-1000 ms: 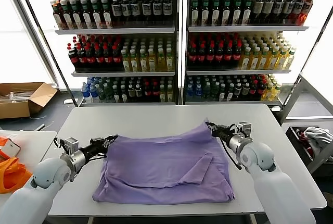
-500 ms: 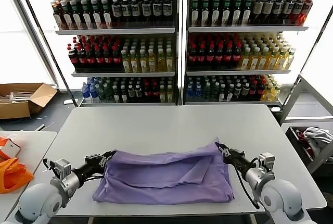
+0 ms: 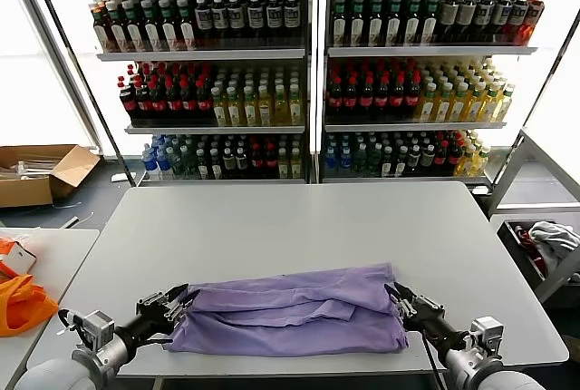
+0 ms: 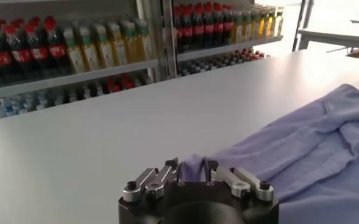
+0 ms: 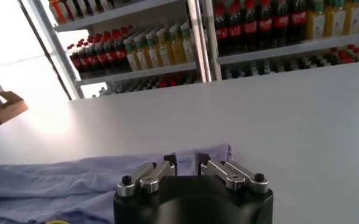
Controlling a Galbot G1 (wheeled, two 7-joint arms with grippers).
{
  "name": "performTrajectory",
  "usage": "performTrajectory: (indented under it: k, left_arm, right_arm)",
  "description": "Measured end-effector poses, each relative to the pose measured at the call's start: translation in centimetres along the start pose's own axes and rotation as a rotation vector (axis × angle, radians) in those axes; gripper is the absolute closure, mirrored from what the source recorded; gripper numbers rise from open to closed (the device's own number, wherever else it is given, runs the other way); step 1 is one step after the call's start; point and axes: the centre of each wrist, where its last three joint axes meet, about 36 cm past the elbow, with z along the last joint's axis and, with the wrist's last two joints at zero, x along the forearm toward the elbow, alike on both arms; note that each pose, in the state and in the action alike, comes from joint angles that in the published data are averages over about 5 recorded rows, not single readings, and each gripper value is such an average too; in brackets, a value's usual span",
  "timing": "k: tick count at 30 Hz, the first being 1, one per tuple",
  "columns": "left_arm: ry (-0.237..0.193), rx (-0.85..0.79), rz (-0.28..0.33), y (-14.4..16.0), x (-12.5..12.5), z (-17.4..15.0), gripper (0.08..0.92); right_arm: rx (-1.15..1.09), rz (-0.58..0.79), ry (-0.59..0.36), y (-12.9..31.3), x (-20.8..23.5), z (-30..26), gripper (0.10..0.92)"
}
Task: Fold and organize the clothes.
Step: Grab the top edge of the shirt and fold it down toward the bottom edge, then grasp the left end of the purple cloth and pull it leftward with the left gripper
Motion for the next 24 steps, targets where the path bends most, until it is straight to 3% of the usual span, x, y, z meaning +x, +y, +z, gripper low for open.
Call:
performTrajectory:
  k: [6, 13, 24]
  left_arm:
    - [-0.041, 0.008, -0.060, -0.8, 1.2, -0.4, 0.410]
    - [-0.077, 0.073, -0.181, -3.1, 1.1, 1.5, 0.219]
    - [-0.072, 0.180, -0.357, -7.3, -0.7, 3.7, 0.177]
  right_arm:
    - [0.066, 0.032, -0.108, -0.3, 0.9, 0.2, 0.410]
    - [0.130, 0.076, -0.240, -0.6, 1.3, 1.0, 0.234]
    - [0.166, 0.102, -0.317, -0.1, 1.9, 2.3, 0.199]
